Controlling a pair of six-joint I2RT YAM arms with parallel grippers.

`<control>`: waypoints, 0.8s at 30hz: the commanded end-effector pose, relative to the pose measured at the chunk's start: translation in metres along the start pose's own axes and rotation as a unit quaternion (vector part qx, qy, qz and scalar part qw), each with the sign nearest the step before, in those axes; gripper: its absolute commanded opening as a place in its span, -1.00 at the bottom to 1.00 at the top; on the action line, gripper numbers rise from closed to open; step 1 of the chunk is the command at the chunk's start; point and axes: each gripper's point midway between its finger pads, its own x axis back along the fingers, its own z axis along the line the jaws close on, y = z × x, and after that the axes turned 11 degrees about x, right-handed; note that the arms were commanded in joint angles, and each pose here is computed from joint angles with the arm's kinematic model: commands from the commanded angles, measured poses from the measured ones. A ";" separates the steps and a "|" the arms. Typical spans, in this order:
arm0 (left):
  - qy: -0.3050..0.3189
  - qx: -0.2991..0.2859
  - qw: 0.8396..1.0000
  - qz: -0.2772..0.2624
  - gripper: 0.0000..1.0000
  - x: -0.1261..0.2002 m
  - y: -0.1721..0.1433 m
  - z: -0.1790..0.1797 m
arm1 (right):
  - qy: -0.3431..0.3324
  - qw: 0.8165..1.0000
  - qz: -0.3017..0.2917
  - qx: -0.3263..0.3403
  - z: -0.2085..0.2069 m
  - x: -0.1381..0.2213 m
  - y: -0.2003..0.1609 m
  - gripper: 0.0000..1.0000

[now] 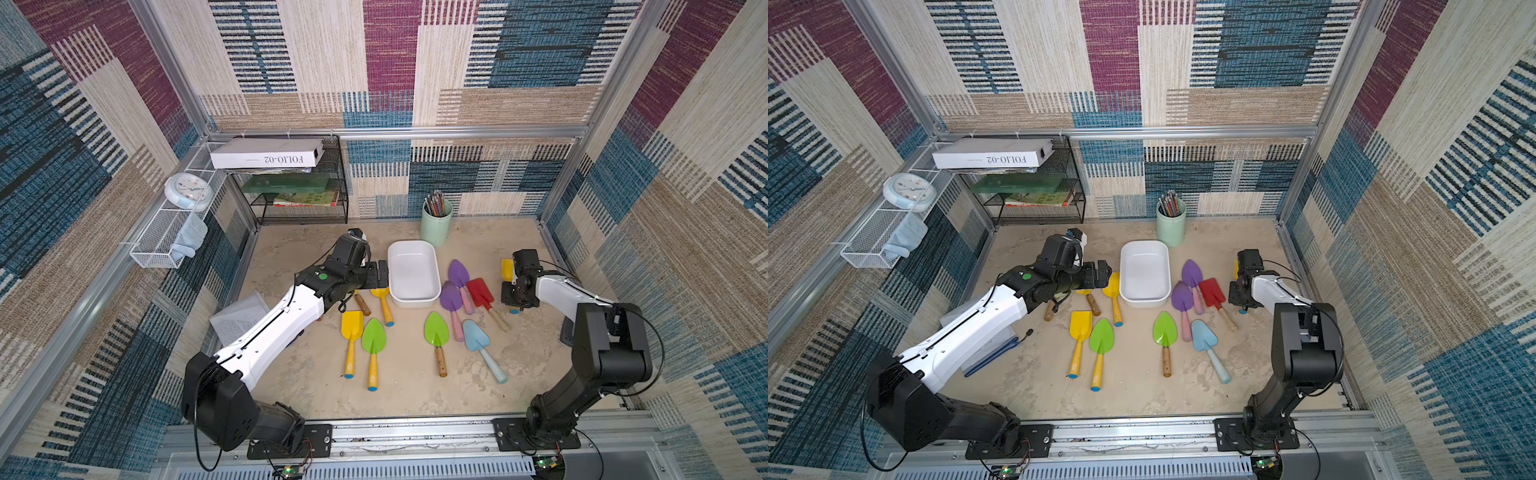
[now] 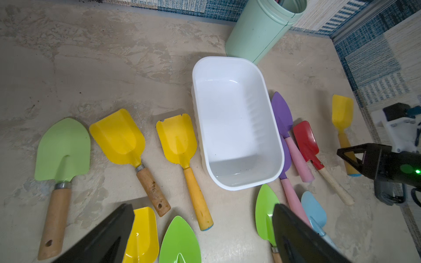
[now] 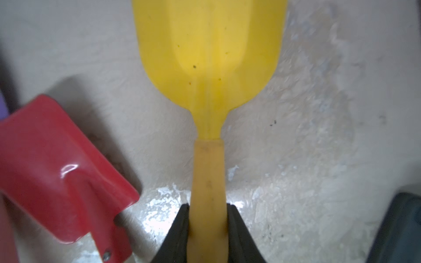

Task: Put the shovel into the storage box
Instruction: Pick up the shovel from the center of the board.

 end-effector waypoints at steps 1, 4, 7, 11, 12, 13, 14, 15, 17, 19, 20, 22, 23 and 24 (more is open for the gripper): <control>-0.033 0.002 0.999 0.001 0.99 -0.001 0.006 -0.017 | -0.012 1.000 -0.020 0.000 -0.007 0.022 0.009 -1.00; -0.047 0.000 0.999 0.001 0.99 -0.003 0.012 -0.027 | 0.010 0.998 -0.059 0.011 -0.001 0.045 0.022 -1.00; -0.075 -0.002 0.997 0.008 0.99 -0.009 0.015 -0.042 | 0.056 0.993 -0.095 0.041 0.015 0.069 0.034 -1.00; -0.122 0.005 0.992 0.035 0.99 -0.023 0.016 -0.066 | 0.084 0.983 -0.140 0.077 0.037 0.099 0.042 -1.00; -0.132 0.006 0.990 0.042 0.99 -0.027 0.016 -0.072 | 0.097 0.980 -0.152 0.090 0.046 0.106 0.043 -1.00; -0.144 0.007 0.988 0.049 0.99 -0.031 0.015 -0.079 | 0.114 0.974 -0.164 0.105 0.058 0.114 0.044 -1.00; -0.155 0.008 0.986 0.054 0.99 -0.035 0.015 -0.087 | 0.131 0.968 -0.176 0.121 0.070 0.122 0.043 -1.00; -0.163 0.008 0.985 0.057 0.99 -0.038 0.016 -0.092 | 0.144 0.963 -0.184 0.133 0.080 0.128 0.043 -1.00; -0.179 0.009 0.982 0.063 0.99 -0.046 0.013 -0.105 | 0.162 0.955 -0.192 0.159 0.100 0.139 0.040 -1.00; -0.192 0.006 0.979 0.063 0.99 -0.051 0.012 -0.116 | 0.172 0.950 -0.188 0.178 0.116 0.143 0.035 -1.00; -0.197 0.004 0.979 0.060 0.99 -0.053 0.011 -0.122 | 0.173 0.951 -0.181 0.184 0.121 0.142 0.033 -1.00; -0.203 -0.002 0.978 0.053 0.99 -0.056 0.010 -0.131 | 0.168 0.952 -0.171 0.192 0.129 0.140 0.030 -1.00; -0.207 -0.005 0.977 0.048 0.99 -0.057 0.009 -0.136 | 0.167 0.952 -0.168 0.195 0.133 0.139 0.029 -1.00; -0.208 -0.007 0.977 0.044 0.99 -0.058 0.009 -0.138 | 0.168 0.952 -0.165 0.197 0.137 0.138 0.027 -1.00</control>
